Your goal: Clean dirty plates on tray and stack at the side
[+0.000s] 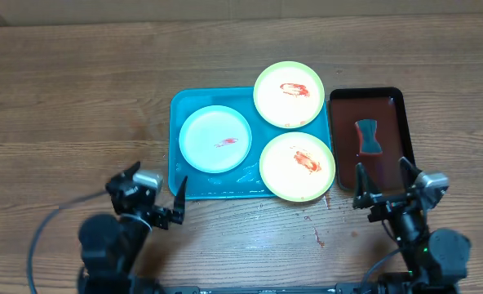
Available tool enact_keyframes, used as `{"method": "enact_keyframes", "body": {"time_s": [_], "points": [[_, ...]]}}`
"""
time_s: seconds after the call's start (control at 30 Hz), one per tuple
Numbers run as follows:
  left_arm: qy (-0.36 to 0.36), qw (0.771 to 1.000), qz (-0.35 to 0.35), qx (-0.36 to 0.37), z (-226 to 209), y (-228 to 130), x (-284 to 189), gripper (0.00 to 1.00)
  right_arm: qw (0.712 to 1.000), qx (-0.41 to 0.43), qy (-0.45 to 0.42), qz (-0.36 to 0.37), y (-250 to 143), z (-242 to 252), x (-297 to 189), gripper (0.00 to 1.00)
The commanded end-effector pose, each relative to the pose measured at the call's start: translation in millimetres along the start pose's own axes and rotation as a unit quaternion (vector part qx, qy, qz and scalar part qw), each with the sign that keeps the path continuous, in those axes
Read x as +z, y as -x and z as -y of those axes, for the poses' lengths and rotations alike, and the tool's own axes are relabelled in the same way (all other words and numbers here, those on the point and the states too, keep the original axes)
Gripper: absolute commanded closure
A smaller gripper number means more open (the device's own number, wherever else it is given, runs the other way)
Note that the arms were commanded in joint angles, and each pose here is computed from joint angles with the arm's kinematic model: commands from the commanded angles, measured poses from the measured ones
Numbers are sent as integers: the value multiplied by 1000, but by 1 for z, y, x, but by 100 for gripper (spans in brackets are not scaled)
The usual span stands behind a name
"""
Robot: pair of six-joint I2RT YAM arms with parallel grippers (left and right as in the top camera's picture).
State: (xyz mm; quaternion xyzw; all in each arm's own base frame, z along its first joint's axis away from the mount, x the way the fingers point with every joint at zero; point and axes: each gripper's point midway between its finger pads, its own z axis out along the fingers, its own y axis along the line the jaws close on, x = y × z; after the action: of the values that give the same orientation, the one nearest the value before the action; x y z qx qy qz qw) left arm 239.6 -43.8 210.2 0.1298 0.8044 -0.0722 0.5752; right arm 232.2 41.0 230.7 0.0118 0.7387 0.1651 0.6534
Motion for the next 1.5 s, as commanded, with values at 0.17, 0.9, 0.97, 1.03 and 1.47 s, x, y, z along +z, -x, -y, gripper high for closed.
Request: {"method": "enact_keyframes", "body": {"time_s": [0.17, 0.9, 0.97, 1.03, 1.47], "points": [[-28, 989, -141, -37, -12, 51, 23, 0, 995, 6, -25, -94, 50, -9, 13, 0], [-110, 912, -345, -192, -14, 23, 130, 3, 909, 71, -105, -398, 8, 19, 90, 0], [-105, 914, -342, -190, -17, 24, 134, 8, 905, 71, -107, -406, 4, 21, 90, 0], [-80, 914, -346, -198, -23, 21, 134, 10, 904, 72, -107, -407, 4, 21, 90, 0], [18, 900, -378, -218, -49, -1, 137, 16, 904, 72, -107, -408, 3, 21, 90, 0]]}}
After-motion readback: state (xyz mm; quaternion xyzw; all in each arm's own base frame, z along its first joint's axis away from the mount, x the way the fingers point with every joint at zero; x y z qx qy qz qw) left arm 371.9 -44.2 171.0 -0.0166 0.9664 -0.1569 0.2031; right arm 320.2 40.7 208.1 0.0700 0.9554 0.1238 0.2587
